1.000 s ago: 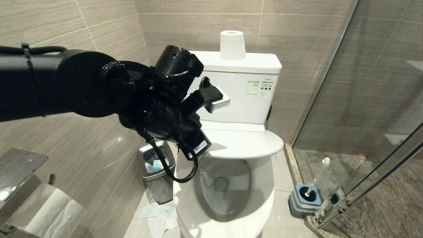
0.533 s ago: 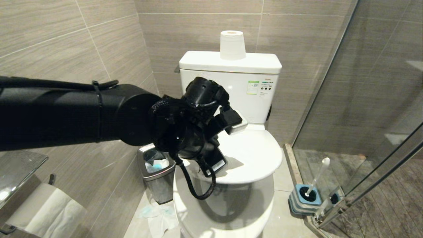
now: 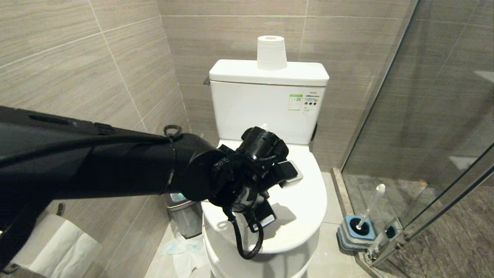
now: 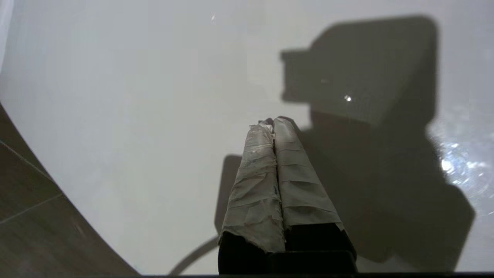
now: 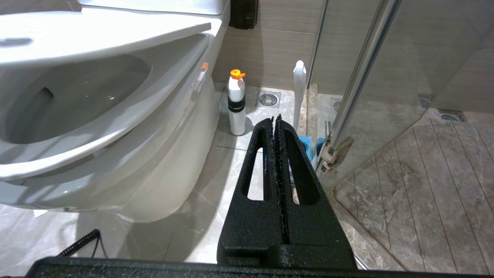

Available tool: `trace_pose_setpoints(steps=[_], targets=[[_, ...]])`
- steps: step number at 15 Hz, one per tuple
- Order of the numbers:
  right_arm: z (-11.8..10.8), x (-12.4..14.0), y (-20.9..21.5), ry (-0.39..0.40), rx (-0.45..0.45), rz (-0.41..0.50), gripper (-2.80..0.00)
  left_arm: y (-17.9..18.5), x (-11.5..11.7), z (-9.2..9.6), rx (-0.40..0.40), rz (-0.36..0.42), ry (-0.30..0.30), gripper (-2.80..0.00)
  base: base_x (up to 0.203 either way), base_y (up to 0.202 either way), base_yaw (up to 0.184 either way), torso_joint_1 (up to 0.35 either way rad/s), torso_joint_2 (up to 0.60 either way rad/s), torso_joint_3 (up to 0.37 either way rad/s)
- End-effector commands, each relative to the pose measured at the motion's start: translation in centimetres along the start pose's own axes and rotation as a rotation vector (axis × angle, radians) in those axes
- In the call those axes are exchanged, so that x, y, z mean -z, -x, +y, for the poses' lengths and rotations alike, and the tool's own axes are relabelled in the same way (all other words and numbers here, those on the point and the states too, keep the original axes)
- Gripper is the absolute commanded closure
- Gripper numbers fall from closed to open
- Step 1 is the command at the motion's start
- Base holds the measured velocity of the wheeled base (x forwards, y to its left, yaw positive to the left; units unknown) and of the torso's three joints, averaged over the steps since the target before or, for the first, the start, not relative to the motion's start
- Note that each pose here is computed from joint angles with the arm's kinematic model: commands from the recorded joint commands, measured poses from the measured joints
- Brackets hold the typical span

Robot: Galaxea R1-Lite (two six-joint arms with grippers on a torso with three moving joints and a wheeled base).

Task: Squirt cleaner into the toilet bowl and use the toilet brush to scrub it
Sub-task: Close the toilet lid

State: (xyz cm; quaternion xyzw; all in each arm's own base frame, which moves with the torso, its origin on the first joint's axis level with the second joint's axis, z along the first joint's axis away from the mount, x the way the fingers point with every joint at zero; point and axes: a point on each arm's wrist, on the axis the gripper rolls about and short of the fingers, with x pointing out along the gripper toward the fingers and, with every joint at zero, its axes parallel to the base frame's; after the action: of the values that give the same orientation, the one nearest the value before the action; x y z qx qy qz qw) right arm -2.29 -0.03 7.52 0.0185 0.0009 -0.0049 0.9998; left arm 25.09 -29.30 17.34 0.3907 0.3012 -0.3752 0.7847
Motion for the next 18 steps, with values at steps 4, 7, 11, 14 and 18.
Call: trace_pose_setpoints(steps=[4,7,11,14,18], targets=[[0.0,0.0,0.0,0.000,0.000,0.003,0.00,-3.8,0.2,-2.4,-0.005,0.035,-0.038,0.00,0.000,0.000,0.000,0.000,0.00,0.000],[0.0,0.0,0.0,0.000,0.000,0.003,0.00,-4.9,0.6,-3.7,0.002,0.046,-0.057,0.00,0.000,0.000,0.000,0.000,0.00,0.000],[0.0,0.0,0.0,0.000,0.000,0.003,0.00,-6.4,1.2,-5.4,-0.011,0.052,-0.050,0.00,0.000,0.000,0.000,0.000,0.00,0.000],[0.0,0.0,0.0,0.000,0.000,0.001,0.00,-7.4,1.5,-6.0,-0.018,0.074,-0.046,0.00,0.000,0.000,0.000,0.000,0.00,0.000],[0.0,0.0,0.0,0.000,0.000,0.001,0.00,-8.5,1.7,-7.0,-0.023,0.083,-0.051,0.00,0.000,0.000,0.000,0.000,0.00,0.000]])
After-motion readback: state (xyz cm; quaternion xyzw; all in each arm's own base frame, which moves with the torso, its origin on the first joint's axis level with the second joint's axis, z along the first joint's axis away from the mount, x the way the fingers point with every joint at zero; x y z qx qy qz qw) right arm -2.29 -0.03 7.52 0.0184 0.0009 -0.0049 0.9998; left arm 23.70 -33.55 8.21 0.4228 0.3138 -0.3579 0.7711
